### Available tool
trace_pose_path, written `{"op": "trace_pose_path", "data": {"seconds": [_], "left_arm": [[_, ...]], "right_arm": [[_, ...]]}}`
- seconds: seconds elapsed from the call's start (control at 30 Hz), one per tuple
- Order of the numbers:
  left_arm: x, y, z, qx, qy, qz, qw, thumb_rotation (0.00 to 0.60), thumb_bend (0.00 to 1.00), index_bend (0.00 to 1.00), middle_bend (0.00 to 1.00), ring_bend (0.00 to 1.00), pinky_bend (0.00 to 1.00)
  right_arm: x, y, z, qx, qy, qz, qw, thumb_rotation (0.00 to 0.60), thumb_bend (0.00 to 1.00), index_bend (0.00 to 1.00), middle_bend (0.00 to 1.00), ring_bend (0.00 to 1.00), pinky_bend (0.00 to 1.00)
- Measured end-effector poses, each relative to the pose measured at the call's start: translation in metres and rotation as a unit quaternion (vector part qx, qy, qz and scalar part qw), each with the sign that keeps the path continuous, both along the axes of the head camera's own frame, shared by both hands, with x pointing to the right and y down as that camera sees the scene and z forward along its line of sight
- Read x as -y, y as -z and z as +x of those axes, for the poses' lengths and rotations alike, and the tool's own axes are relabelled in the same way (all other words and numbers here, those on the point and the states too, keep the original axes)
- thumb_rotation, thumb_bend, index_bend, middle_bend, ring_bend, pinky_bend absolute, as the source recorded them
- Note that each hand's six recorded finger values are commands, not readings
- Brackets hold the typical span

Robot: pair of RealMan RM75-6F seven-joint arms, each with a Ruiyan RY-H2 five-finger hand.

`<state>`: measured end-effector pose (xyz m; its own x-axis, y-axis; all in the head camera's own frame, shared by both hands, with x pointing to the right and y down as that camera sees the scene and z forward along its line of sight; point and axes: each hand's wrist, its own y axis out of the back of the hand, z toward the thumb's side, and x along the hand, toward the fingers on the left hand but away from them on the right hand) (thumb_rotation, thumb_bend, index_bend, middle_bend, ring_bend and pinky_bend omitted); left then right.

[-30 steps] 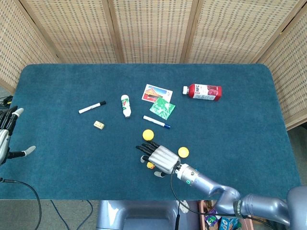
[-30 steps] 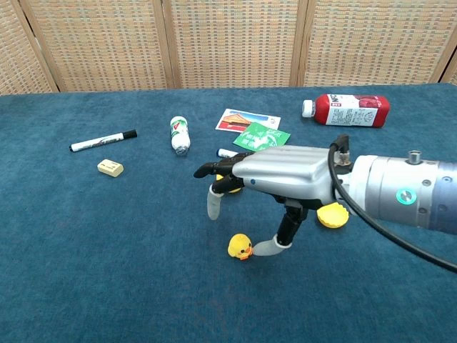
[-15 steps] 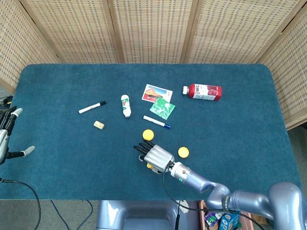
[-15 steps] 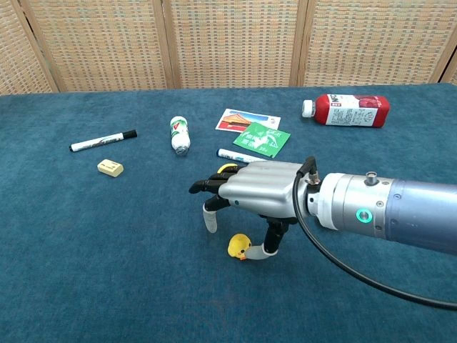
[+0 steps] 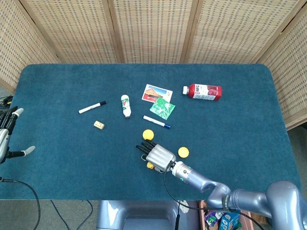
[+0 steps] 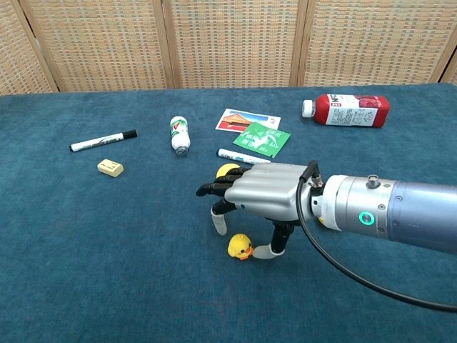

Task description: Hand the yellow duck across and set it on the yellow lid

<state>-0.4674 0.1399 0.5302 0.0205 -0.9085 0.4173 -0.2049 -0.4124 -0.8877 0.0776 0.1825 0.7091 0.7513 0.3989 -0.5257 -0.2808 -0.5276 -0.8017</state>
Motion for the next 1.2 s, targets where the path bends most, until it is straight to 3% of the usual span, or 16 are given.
{"op": "trace_pose_path", "data": {"seconds": [0.3, 0.93, 1.2], "left_arm": [[0.000, -0.001, 0.000, 0.001, -0.001, -0.003, 1.0000, 0.600, 0.00, 0.00, 0.00, 0.00, 0.00], [0.000, -0.003, 0.000, 0.001, -0.001, -0.008, 1.0000, 0.600, 0.00, 0.00, 0.00, 0.00, 0.00], [0.000, -0.004, 0.001, 0.001, -0.002, -0.010, 0.9999, 0.600, 0.00, 0.00, 0.00, 0.00, 0.00]], "right_arm": [[-0.001, -0.003, -0.002, 0.002, -0.005, -0.004, 1.0000, 0.600, 0.29, 0.38, 0.00, 0.00, 0.00], [-0.002, -0.007, -0.005, 0.007, -0.010, 0.001, 0.9999, 0.600, 0.31, 0.50, 0.00, 0.00, 0.00], [0.005, 0.011, -0.005, 0.031, -0.018, 0.016, 0.9992, 0.600, 0.31, 0.50, 0.00, 0.00, 0.00]]}}
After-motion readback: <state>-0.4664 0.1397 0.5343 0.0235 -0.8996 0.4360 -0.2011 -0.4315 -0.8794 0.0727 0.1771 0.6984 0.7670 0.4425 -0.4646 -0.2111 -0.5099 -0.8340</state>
